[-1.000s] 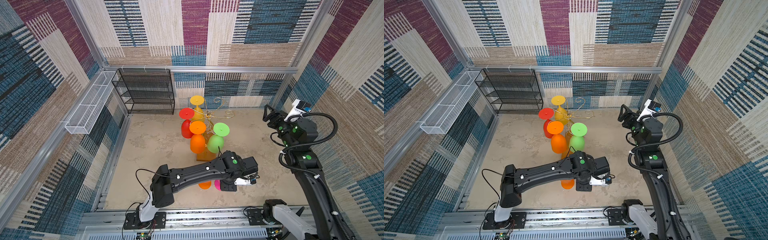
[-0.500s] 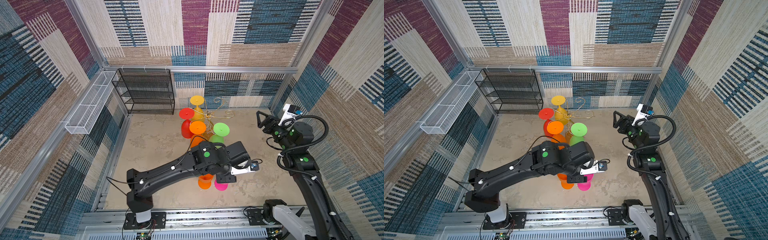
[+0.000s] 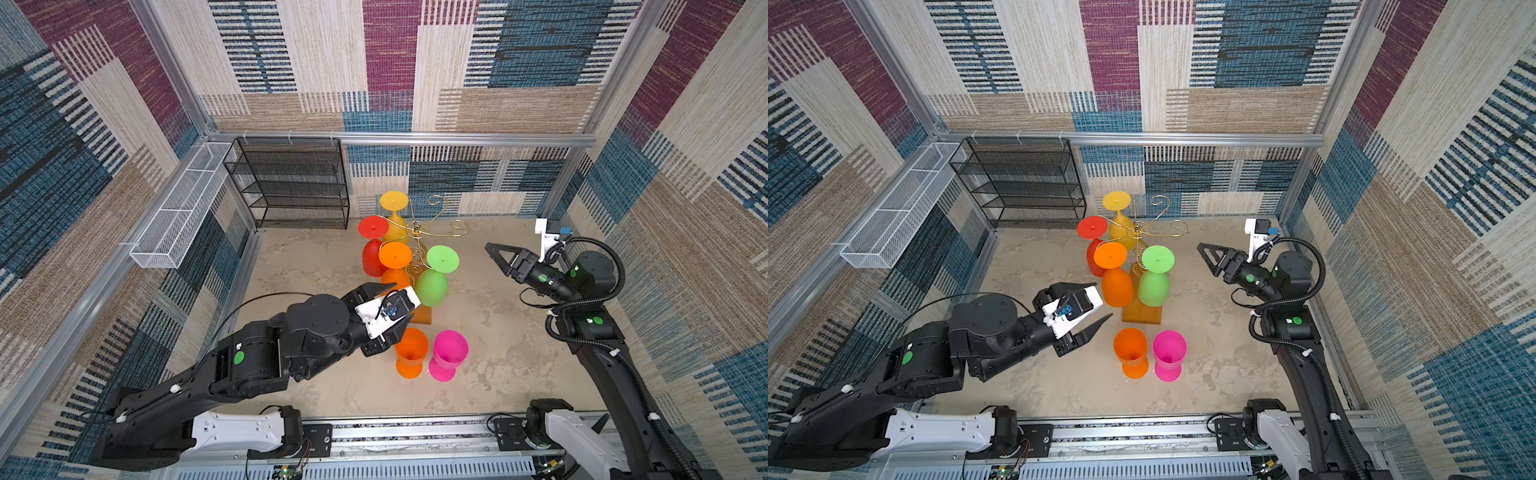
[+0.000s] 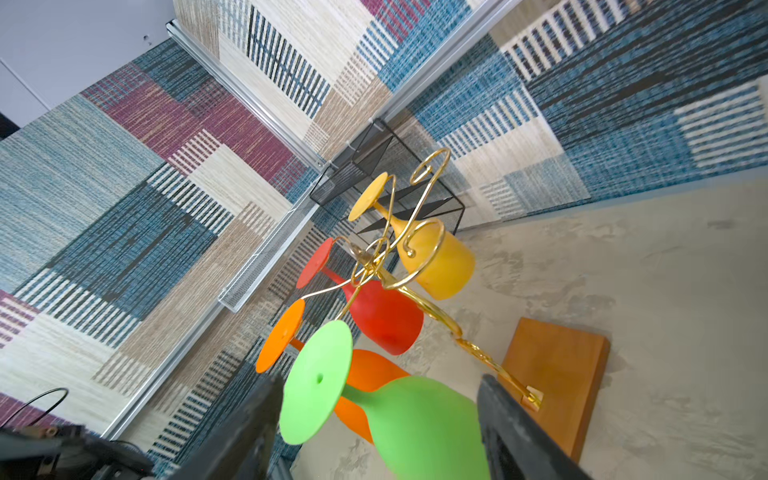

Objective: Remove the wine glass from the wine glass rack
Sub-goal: 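Open the left gripper and raise it off the magenta glass, then move the left gripper toward the rack while right gripper reaches the green glass foot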

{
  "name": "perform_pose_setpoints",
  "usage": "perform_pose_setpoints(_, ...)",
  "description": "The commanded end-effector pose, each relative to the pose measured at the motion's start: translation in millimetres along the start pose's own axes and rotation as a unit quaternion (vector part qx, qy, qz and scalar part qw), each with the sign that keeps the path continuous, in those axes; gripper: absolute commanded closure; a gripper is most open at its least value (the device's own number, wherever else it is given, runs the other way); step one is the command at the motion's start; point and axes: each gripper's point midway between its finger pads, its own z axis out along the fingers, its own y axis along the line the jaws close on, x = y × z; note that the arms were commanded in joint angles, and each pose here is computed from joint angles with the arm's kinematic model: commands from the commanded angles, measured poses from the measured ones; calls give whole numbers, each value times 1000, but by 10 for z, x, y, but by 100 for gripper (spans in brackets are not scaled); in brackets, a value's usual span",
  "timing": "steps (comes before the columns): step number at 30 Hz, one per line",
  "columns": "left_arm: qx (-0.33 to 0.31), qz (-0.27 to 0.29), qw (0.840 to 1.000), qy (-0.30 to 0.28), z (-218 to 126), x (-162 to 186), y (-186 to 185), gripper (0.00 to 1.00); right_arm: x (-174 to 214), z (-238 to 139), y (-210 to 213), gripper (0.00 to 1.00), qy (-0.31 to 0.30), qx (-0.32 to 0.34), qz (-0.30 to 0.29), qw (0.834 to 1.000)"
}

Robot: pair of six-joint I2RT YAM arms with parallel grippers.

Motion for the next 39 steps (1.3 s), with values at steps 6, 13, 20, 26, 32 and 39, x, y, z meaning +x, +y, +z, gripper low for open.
perform_pose_setpoints(6, -189, -83, 976, -73, -241, -162, 713, 38, 165, 22, 245, 39, 54, -71, 5, 996)
perform_pose_setpoints(13, -261, -92, 958, -82, -332, -142, 939, 38, 285, 116, 275, 42, 76, -83, 14, 994)
perform_pose_setpoints(20, -262, -94, 957, -80, -312, -122, 951, 39, 423, 290, 354, 43, 98, -101, 16, 990)
perform_pose_setpoints(26, -256, -100, 958, -82, -311, -113, 954, 39, 417, 354, 423, 45, 101, -108, 13, 989)
perform_pose_setpoints(32, -250, -98, 960, -80, -287, -99, 935, 40, 432, 424, 468, 50, 107, -113, 13, 988)
perform_pose_setpoints(39, -246, -99, 961, -76, -265, -74, 928, 40, 449, 443, 483, 57, 110, -114, 12, 987)
